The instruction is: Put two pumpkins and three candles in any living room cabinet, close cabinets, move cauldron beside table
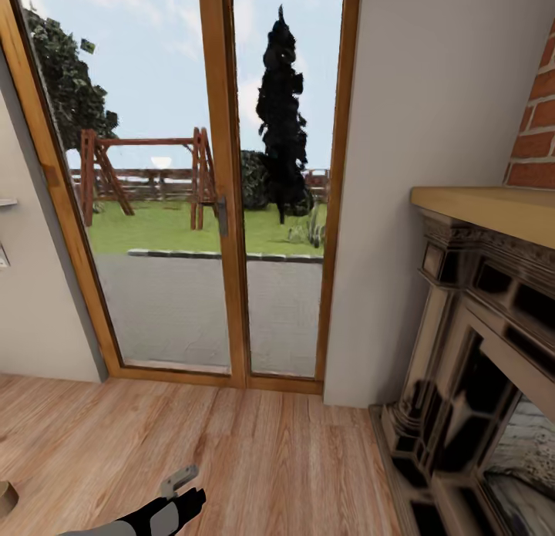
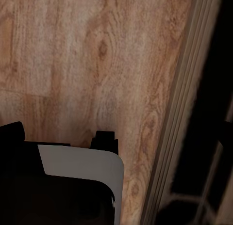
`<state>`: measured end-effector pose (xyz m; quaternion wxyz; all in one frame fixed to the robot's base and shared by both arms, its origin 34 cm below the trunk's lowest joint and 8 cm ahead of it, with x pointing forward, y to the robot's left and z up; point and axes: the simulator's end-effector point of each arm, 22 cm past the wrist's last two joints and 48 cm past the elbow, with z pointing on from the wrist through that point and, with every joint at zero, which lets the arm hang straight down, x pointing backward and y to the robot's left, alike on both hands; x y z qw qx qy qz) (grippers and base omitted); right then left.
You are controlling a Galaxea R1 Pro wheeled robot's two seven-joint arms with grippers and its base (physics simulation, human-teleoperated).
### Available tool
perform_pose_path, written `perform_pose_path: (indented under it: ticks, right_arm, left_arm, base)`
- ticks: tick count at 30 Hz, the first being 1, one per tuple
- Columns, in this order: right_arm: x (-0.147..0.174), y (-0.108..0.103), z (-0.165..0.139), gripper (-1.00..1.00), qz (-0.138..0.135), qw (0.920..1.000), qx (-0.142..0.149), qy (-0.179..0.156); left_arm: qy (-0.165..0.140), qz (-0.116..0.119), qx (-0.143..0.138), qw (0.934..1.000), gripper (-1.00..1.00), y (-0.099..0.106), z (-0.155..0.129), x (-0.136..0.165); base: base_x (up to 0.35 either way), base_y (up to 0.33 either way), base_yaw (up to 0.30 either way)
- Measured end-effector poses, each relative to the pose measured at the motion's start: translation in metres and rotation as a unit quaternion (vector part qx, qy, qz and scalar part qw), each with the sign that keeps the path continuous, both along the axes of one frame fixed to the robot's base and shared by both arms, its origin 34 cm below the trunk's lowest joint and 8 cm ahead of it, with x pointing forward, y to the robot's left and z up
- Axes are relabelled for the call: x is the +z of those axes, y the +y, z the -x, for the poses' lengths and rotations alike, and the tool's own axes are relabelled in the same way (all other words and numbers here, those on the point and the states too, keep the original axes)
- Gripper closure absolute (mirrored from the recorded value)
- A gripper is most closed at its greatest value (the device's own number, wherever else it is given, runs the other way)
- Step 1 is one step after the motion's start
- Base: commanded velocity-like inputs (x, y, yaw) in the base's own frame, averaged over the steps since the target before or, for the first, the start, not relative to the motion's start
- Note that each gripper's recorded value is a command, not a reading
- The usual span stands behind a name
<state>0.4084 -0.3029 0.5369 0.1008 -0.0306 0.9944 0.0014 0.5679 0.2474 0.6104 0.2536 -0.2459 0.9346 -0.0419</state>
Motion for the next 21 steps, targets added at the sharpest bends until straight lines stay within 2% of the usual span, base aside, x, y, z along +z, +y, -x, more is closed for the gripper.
perform_pose_path:
  ticks: [11,21]
  right_arm:
    - [0.0002,0.0000,0.0001,-1.00,0.000,1.0000,0.000,0.000]
    - [0.0002,0.0000,0.0000,-1.00,0.000,1.0000,0.001,0.000]
  left_arm:
    - [0.000,0.000,0.000,1.0000,-1.00,0.0001,0.0005,0.0000]
    - [0.000,0.000,0.000,1.0000,-1.00,0.0003,0.0002,0.0002]
  base:
    - [0.310,0.000,0.009]
    - [0.334,0.000,0.237]
